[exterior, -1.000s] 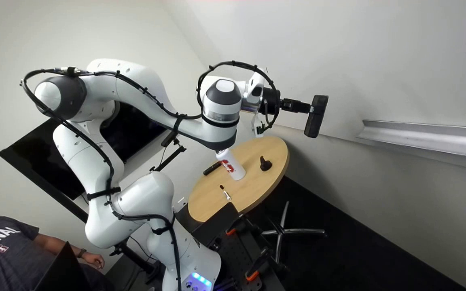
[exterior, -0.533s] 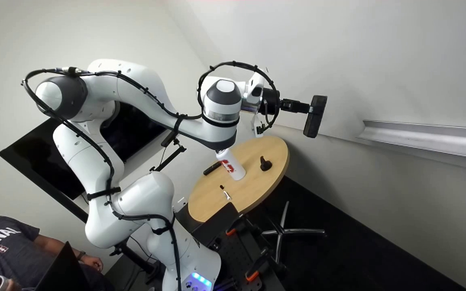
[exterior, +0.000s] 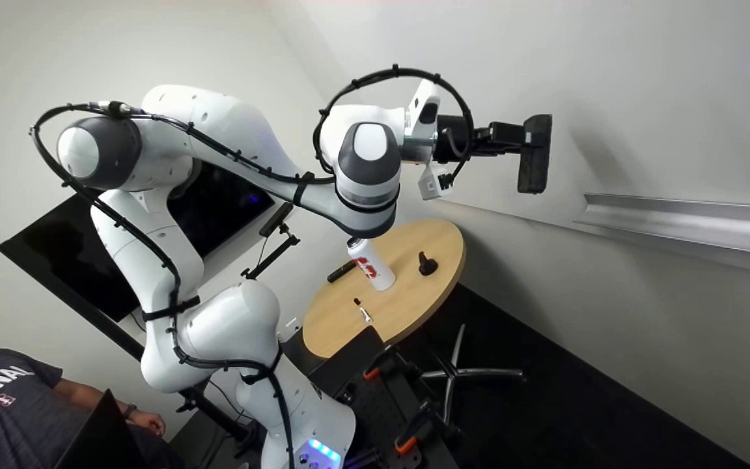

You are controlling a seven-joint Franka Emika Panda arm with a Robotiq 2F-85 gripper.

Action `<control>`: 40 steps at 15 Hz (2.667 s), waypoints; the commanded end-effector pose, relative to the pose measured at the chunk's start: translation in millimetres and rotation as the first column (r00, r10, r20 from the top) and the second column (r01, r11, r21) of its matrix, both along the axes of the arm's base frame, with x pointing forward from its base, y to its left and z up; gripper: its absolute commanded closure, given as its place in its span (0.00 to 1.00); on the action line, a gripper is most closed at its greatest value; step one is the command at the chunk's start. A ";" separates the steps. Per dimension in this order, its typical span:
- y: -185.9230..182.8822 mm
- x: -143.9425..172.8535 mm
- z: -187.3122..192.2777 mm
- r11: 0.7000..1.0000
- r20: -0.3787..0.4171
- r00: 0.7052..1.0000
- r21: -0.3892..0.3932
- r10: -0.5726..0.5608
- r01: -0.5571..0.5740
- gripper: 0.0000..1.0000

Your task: Pick up the whiteboard eraser and put it on the whiteboard

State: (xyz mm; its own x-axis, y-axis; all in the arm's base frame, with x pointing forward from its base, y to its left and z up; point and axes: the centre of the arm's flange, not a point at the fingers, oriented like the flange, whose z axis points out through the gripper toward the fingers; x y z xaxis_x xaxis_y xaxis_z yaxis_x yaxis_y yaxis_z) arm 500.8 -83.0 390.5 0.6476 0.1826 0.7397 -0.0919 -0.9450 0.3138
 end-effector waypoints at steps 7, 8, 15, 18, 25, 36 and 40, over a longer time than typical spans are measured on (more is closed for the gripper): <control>-50.3 -5.5 -18.8 0.979 0.013 0.980 0.045 0.197 -0.197 0.72; -51.4 -7.8 -20.2 0.979 0.020 0.980 0.052 0.196 -0.197 0.72; -52.6 -4.3 -30.9 0.968 0.112 0.973 0.131 0.200 -0.214 0.72; -64.1 3.6 -41.0 0.964 0.113 0.974 0.154 0.199 -0.215 0.72; -91.2 4.0 -73.6 0.968 0.056 0.976 0.125 0.212 -0.218 0.72; -101.6 -10.1 -45.0 0.963 0.051 0.978 0.168 0.203 -0.209 0.72; -109.9 3.6 -59.3 0.950 0.097 0.976 0.231 0.194 -0.212 0.72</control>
State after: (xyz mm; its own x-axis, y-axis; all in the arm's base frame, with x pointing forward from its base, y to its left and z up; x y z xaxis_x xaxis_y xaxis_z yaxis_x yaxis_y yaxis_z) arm 484.1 -185.9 352.0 0.5905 0.1589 0.7912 0.0948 -0.9873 0.1276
